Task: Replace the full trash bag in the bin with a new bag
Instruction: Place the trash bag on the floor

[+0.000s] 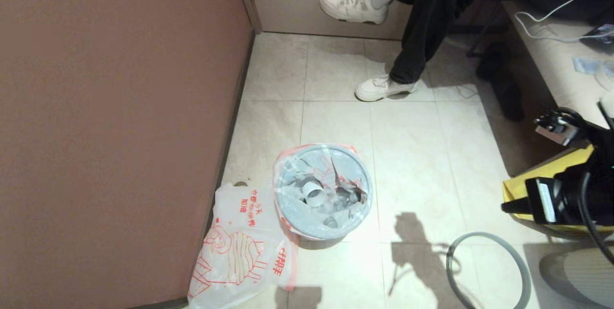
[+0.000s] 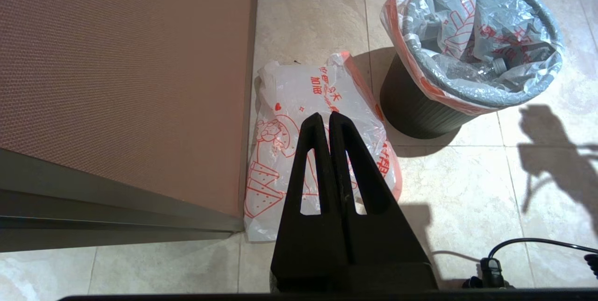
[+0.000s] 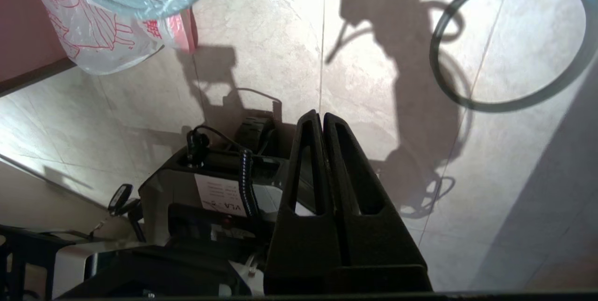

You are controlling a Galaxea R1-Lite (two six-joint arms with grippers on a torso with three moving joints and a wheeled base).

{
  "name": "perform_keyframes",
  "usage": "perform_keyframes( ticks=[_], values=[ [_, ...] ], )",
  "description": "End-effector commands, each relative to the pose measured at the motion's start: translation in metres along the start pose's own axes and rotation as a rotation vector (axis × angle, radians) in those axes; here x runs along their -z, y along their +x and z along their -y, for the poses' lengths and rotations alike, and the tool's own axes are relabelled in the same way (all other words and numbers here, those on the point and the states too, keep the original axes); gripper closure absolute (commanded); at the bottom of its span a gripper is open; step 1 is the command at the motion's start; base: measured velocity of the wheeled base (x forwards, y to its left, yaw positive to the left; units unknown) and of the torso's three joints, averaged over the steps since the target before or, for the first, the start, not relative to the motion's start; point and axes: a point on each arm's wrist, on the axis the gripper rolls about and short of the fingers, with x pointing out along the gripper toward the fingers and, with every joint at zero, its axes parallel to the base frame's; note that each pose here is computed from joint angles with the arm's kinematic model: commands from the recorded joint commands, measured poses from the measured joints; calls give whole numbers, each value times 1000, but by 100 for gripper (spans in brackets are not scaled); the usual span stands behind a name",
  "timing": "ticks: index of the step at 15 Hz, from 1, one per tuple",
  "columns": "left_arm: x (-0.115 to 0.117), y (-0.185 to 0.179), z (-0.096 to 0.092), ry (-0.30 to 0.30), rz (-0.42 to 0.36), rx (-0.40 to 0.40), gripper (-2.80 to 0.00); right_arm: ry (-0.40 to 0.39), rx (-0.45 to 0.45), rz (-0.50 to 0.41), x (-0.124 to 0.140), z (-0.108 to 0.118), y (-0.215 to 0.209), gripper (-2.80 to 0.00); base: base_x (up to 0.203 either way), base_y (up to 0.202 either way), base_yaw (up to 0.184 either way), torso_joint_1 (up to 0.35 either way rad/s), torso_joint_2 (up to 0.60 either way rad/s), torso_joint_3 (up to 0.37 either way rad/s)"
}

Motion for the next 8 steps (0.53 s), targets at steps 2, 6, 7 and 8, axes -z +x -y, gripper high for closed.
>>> perform_keyframes(
  ticks=[2, 6, 7, 8],
  values=[
    [0, 0, 0, 0, -1, -1, 0, -47, 8, -68, -27, -25, 50, 0, 0, 0, 0, 0, 0, 0],
    [0, 0, 0, 0, -1, -1, 0, -117, -1, -22, -70, -71, 95, 0, 0, 0, 0, 0, 0, 0],
    [0, 0, 0, 0, -1, -1, 0, -135, -3, -17, -77, -84, 105, 0, 0, 0, 0, 0, 0, 0],
    [0, 0, 0, 0, -1, -1, 0, -157, -10, -17, -82, -100, 118, 0, 0, 0, 0, 0, 0, 0]
  ],
)
